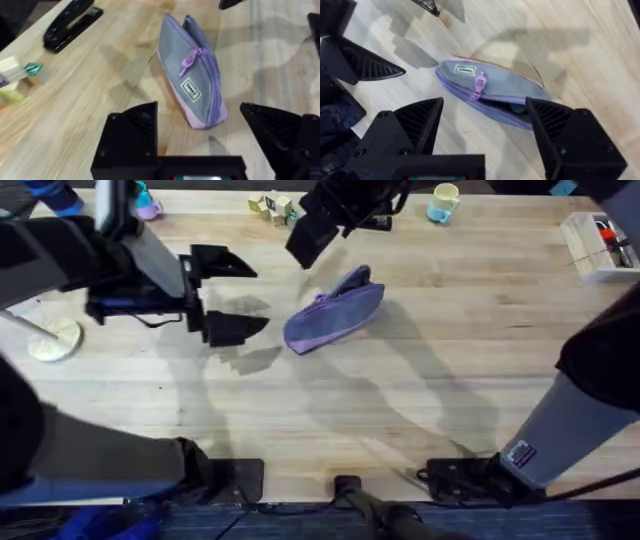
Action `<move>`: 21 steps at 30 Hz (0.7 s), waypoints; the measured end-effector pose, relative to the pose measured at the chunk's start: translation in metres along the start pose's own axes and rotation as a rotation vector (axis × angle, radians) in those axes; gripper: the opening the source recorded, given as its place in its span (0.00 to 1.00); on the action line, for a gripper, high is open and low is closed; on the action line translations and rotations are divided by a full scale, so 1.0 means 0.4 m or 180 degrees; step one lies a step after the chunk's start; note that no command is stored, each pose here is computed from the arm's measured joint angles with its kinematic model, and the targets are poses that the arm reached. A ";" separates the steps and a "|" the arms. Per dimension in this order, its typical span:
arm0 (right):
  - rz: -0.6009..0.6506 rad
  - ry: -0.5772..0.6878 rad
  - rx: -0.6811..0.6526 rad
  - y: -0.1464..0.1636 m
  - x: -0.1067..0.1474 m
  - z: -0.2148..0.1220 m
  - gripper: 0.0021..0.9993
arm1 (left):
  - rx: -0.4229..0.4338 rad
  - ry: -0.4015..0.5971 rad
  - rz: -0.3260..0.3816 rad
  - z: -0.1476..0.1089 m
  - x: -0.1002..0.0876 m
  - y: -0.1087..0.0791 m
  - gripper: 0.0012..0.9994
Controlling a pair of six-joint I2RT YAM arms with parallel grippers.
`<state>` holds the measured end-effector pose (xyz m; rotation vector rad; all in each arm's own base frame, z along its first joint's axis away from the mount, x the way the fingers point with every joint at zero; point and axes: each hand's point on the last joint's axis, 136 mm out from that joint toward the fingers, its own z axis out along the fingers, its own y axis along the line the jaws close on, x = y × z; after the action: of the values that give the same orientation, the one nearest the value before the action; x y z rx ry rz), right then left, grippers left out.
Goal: Unzip the bag, pick up the pens from the table one at a time and place them inside, then zip the bag closed.
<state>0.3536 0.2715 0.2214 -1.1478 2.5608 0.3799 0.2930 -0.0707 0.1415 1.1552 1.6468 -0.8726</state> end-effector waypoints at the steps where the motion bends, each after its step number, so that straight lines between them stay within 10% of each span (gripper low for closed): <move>1: -0.0021 -0.0013 -0.0004 0.006 -0.004 0.001 1.00 | -0.0033 0.0045 0.0000 -0.010 -0.003 -0.003 1.00; 21: -0.0038 0.0167 -0.0071 0.026 0.010 0.047 1.00 | -0.0199 0.0501 0.0250 -0.057 -0.026 -0.042 1.00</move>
<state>0.3465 0.2822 0.2037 -1.1959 2.5997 0.3812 0.2722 -0.0584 0.1595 1.2629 1.7304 -0.6904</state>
